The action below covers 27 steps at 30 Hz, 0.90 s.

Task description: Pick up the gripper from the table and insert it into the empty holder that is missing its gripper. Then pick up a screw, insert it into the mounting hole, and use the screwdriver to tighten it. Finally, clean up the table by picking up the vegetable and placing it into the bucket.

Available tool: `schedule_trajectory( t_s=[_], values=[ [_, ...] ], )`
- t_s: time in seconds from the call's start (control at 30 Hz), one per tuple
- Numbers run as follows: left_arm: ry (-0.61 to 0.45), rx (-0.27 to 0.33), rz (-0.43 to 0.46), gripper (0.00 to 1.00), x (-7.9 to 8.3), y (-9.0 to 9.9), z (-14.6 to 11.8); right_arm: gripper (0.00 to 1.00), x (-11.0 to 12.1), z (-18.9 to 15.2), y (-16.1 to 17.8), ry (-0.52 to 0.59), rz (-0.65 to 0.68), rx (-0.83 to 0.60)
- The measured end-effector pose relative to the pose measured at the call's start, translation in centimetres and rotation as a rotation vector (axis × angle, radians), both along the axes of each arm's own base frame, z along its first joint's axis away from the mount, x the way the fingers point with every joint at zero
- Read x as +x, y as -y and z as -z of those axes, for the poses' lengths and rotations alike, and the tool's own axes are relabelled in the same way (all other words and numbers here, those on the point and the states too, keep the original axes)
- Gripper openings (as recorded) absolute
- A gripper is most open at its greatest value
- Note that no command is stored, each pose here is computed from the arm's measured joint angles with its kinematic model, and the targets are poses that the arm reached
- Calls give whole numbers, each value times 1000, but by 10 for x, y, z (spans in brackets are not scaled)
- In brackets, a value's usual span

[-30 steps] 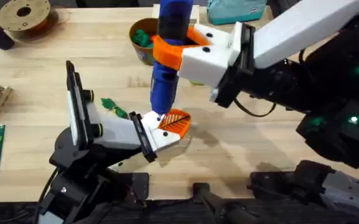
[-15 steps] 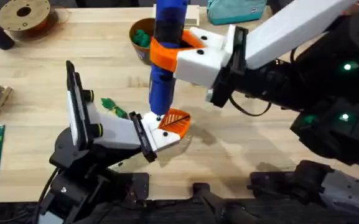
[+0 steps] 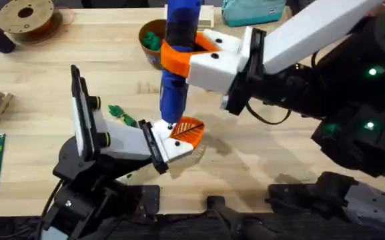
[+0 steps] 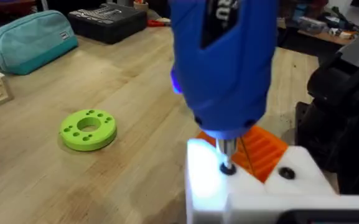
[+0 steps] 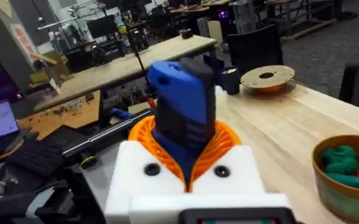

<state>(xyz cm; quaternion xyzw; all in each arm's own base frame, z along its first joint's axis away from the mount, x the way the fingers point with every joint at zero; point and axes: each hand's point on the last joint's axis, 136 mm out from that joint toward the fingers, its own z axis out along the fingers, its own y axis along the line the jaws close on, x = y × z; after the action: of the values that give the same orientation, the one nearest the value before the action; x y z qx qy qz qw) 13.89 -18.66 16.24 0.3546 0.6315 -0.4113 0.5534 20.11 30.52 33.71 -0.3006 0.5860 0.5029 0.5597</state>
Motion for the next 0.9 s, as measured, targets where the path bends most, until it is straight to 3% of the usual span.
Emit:
schedule_trajectory(
  t_s=[0.4,0.63,0.83,0.9],
  values=[
    [0,0,0,8,0,0,0,30,-1,-12,1,37,0,38],
    [0,0,0,8,0,0,0,30,-6,-53,13,166,14,172],
    [0,0,0,8,0,0,0,30,8,-48,20,195,70,135],
    [0,0,0,8,0,0,0,30,36,-28,33,243,193,14]
  ],
)
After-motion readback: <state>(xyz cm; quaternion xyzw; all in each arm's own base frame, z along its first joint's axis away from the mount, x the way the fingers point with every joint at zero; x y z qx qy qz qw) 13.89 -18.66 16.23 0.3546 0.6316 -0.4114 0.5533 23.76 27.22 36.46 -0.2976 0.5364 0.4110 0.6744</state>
